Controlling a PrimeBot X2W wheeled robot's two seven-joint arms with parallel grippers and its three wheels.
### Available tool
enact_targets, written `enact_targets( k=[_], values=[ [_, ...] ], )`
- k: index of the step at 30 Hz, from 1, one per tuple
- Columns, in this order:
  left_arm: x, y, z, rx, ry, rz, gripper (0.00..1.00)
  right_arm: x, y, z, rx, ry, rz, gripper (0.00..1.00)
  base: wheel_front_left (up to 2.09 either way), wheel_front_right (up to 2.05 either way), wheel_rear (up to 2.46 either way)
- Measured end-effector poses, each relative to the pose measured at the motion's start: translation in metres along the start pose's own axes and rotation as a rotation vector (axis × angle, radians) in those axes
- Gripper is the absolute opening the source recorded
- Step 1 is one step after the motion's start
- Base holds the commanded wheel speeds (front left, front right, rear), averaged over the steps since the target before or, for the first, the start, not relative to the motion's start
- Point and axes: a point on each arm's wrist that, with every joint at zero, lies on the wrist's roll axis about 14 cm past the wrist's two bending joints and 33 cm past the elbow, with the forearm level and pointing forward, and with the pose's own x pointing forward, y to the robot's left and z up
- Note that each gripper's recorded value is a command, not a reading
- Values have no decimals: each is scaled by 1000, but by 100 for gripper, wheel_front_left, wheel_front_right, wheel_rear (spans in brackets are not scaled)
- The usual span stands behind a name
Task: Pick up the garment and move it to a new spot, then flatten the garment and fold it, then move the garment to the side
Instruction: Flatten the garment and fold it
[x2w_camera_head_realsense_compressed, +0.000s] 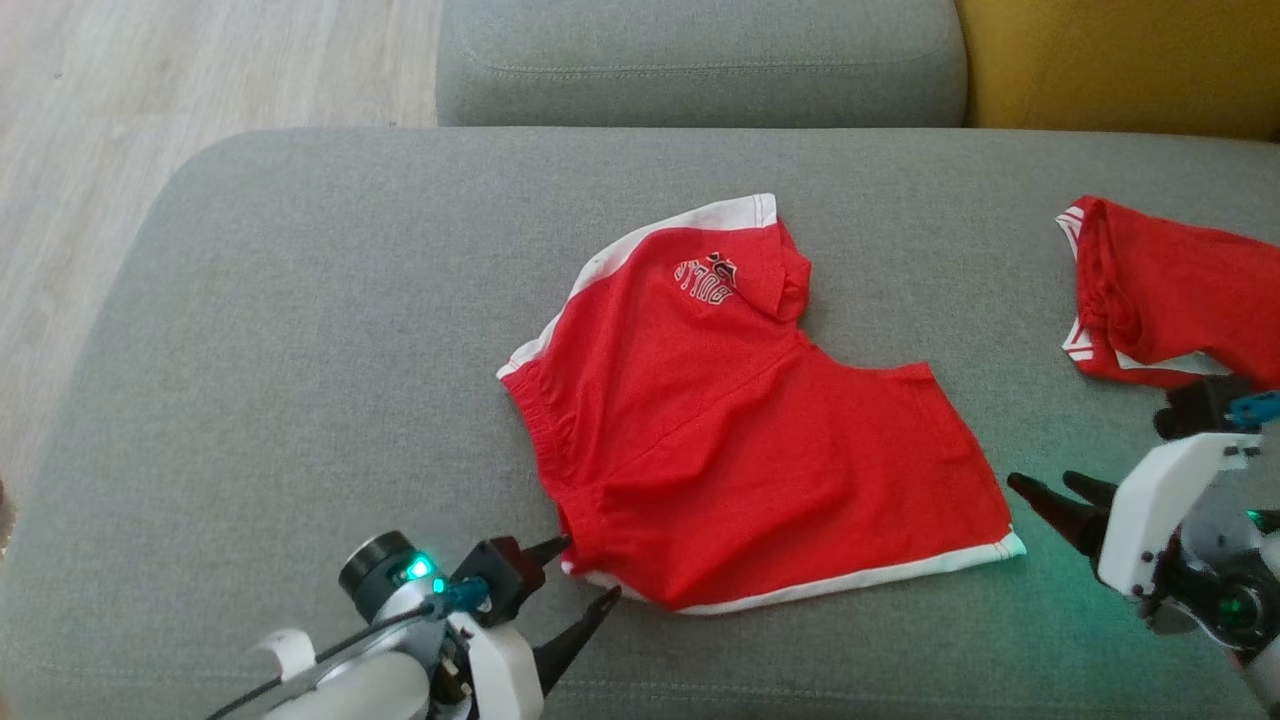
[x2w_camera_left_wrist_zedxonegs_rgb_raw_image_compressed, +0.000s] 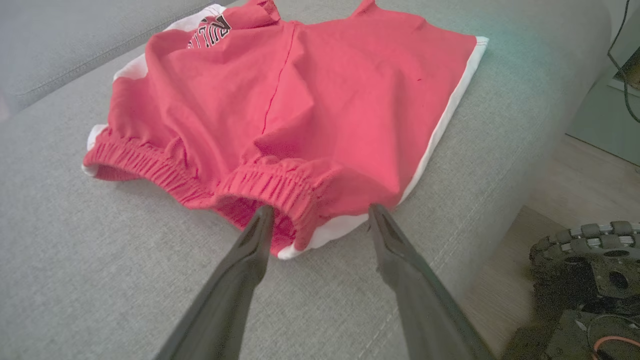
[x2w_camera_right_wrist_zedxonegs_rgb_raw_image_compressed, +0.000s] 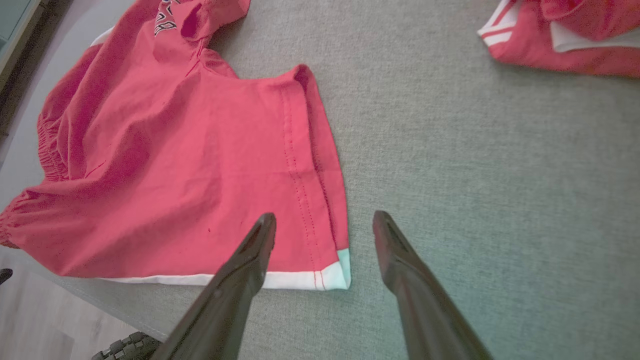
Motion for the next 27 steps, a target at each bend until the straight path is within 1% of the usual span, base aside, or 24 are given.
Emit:
enact_targets(
  k=[3,7,14,17,23,27],
  values=[
    [-3,0,-2,-9,2,12,100,-4,-5,8,11,-44,-13,100,0,0,0],
    [-9,11,2,-27,-13,61,100,-15,-11,33,20,-163,-32,100,0,0,0],
    [-26,54,24,-98,-103,223,100,-34,-8,84,13,-413,-42,100,0,0,0],
    [-36,71,32,-131,-141,299,100,-40,0,101,-14,-504,-41,100,0,0,0],
    [-52,107,58,-239,-264,459,100,-44,29,126,-48,-652,9,100,0,0,0],
    [-62,129,67,-365,-343,581,100,-40,46,130,-70,-694,39,100,0,0,0]
  ],
)
